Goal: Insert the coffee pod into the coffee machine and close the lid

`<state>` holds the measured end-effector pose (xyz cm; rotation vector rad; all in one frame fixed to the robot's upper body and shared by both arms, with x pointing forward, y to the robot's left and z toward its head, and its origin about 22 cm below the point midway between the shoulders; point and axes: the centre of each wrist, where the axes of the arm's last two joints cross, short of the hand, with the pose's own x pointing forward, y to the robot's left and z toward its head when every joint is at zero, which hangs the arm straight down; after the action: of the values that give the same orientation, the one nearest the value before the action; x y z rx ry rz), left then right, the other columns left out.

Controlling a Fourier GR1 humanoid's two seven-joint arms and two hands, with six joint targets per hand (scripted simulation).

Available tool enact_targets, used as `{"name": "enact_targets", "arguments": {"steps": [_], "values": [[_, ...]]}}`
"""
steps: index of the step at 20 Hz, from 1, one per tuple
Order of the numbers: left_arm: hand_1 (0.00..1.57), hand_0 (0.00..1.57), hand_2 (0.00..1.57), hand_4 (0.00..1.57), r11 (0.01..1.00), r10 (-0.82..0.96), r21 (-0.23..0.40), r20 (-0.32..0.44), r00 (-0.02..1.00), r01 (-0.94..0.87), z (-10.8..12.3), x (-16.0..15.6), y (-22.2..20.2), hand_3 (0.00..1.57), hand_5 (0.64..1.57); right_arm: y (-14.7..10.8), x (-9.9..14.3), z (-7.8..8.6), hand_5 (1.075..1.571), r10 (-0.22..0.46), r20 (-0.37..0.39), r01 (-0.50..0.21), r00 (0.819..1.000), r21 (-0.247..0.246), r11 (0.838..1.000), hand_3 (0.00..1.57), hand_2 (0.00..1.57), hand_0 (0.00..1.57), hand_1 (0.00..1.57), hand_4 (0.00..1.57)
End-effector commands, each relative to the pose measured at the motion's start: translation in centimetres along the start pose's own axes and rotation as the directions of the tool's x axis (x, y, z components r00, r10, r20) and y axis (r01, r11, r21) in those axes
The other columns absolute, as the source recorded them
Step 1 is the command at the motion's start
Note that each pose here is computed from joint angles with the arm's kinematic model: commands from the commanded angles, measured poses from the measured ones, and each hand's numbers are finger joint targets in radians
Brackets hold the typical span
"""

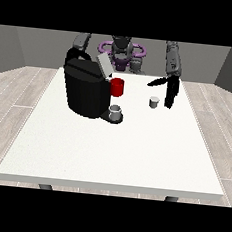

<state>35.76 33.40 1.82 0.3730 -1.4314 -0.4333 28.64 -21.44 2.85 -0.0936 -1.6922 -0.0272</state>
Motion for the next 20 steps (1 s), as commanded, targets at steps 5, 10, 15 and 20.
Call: {"name": "enact_targets", "arguments": {"steps": [5,10,15,20], "values": [[0.7,0.7,0.78,0.0,0.997,-0.071,-0.021,-0.085,0.994,0.07,-1.0,-0.6,0.2,0.43,1.571,0.1,-1.2,-0.6,1.571,0.018,-0.028,-0.019,0.999,-0.019,1.0,0.0,0.0,0.0,0.0,0.39],[0.63,0.63,0.76,0.0,0.981,-0.195,0.005,-0.064,0.979,0.196,-0.9,-1.7,-0.9,0.49,1.571,0.8,1.5,-1.6,1.571,-0.011,0.007,0.01,1.0,0.026,1.0,0.0,0.0,0.0,0.0,0.43],[0.55,0.55,0.7,0.0,0.953,-0.304,-0.026,-0.064,0.951,0.303,-1.1,-1.0,2.3,0.45,1.571,-0.8,-0.5,-1.3,1.571,0.015,0.013,-0.015,1.0,-0.001,1.0,0.0,0.0,0.0,0.0,0.52],[0.72,0.72,0.85,0.15,0.94,-0.333,0.076,-0.018,0.943,0.334,-1.9,-0.6,-1.2,0.62,1.571,0.0,-0.7,-1.0,1.571,-0.008,0.002,0.008,1.0,-0.007,1.0,0.0,0.0,0.0,0.0,0.52]]}}
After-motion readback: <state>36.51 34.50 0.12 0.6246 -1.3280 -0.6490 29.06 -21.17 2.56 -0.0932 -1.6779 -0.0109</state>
